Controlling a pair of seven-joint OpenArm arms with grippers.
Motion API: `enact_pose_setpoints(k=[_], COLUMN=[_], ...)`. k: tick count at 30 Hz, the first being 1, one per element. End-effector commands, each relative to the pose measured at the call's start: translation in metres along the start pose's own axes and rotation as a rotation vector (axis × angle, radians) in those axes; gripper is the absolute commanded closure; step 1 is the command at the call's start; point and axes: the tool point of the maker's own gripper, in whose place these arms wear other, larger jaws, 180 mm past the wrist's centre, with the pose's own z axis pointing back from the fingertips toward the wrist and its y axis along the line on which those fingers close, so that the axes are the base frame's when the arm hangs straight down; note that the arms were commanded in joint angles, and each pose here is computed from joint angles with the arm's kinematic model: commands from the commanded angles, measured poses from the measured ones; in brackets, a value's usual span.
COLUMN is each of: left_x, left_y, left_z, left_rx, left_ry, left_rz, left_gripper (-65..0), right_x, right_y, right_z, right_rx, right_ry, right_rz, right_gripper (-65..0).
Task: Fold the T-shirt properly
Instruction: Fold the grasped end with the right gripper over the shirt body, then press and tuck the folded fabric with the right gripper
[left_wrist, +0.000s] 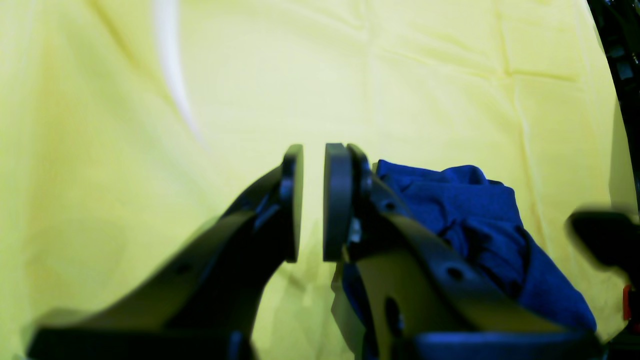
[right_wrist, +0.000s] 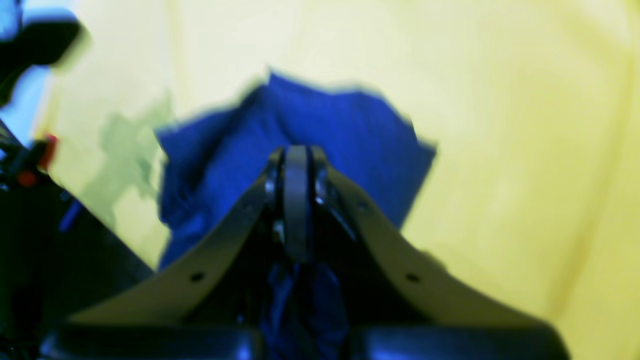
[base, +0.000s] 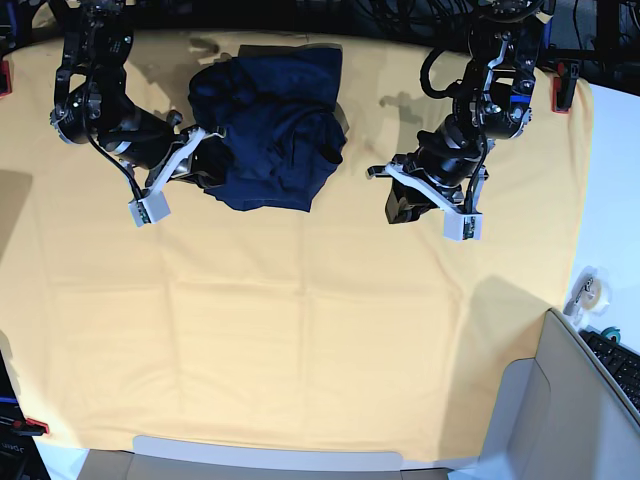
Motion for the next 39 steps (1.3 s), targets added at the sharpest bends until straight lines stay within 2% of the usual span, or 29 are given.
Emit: enact_pose_setpoints(k=[1, 7, 10, 16, 19, 20, 24, 31, 35, 39], left_x=[0.013, 0.013, 0.013, 0.013, 0.013, 0.013, 0.013, 0.014, 0.014, 0.014], left_y=[-0.003, -0.003, -0.003, -0.004, -0.004, -0.004, -0.004, -0.003, -0.003, -0.003], left_z=[0.003, 0.003, 0.003, 0.003, 0.003, 0.003, 0.003, 0.003, 0.003, 0.003], left_rx=[-0.011, -0.012, -0.012, -0.013, -0.013, -0.013, -0.013, -0.012, -0.012, -0.012], left_ry=[-0.047, -0.046, -0.046, -0.047, -0.047, -0.047, -0.047, -0.048, -0.048, -0.048], left_rz=[-0.016, -0.016, -0.016, -0.017, -0.017, -0.017, -0.017, -0.016, -0.016, -0.016], left_gripper=[-8.0, -8.0, -8.0, -8.0, -7.9, -7.9, -7.9, -7.9, -7.9, -7.9], right_x=[0.015, 0.005, 0.001, -0.014, -0.012, -0.010, -0.003, -0.009, -0.017, -0.011], right_y=[-0.002, -0.021, -0.023, -0.025, -0.023, -0.020, 0.007, 0.045, 0.057, 0.054], right_z=[0.006, 0.011, 0.011, 0.013, 0.013, 0.011, -0.002, -0.017, -0.021, -0.020], right_rx=[-0.008, -0.100, -0.108, -0.114, -0.109, -0.097, 0.012, 0.162, 0.210, 0.193], right_ry=[-0.046, 0.008, 0.029, 0.156, 0.168, 0.167, 0.188, 0.217, 0.257, 0.242], right_rz=[0.040, 0.090, 0.094, 0.102, 0.116, 0.142, 0.396, 0.671, 0.750, 0.738], right_gripper=[0.0, 0.0, 0.0, 0.0, 0.0, 0.0, 0.0, 0.0, 0.0, 0.0])
